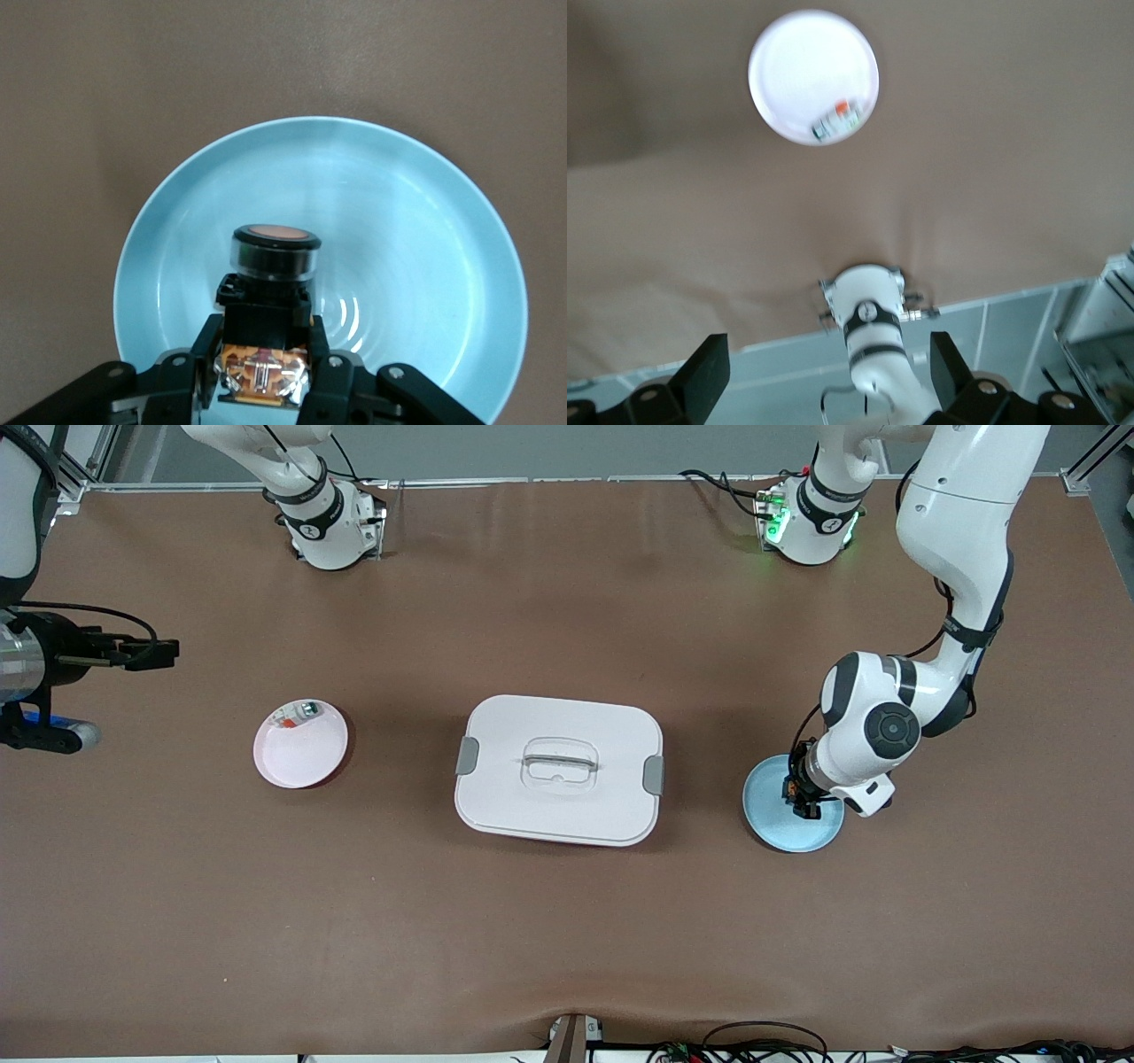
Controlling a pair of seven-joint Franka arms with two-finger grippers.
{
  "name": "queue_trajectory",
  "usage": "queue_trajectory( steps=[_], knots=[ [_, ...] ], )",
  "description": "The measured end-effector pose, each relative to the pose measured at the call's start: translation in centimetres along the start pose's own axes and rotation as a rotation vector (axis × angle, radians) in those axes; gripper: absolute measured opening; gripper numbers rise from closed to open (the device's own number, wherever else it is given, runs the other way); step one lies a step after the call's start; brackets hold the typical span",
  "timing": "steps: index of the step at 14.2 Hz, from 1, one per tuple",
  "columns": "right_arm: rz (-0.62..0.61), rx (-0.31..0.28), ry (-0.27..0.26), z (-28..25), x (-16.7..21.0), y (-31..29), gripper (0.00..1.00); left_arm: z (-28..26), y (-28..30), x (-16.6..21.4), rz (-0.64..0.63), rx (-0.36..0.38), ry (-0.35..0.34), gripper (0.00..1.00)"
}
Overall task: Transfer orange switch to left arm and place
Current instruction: 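Lower the switch onto the light-blue plate with the left gripper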
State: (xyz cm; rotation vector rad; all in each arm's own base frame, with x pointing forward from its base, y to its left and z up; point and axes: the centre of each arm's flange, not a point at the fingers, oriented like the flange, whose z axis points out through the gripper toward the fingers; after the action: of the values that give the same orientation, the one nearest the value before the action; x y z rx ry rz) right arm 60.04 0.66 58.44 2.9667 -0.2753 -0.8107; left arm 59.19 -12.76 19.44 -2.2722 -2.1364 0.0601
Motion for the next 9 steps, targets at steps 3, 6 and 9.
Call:
queue_trajectory(
  steps=[3, 6, 9],
  knots=[
    [-0.001, 0.019, 0.091, -1.6, -0.6, 0.1, 1.0, 0.6, -0.1, 0.0, 0.0, 0.009, 0.001, 0.41],
    [-0.006, 0.044, 0.173, -2.1, 0.6, -0.4, 1.0, 0.7, -0.1, 0.0, 0.0, 0.011, 0.001, 0.41],
    [-0.008, 0.049, 0.192, -1.4, 1.8, -0.7, 1.0, 0.7, -0.1, 0.0, 0.0, 0.011, 0.001, 0.41]
  ],
)
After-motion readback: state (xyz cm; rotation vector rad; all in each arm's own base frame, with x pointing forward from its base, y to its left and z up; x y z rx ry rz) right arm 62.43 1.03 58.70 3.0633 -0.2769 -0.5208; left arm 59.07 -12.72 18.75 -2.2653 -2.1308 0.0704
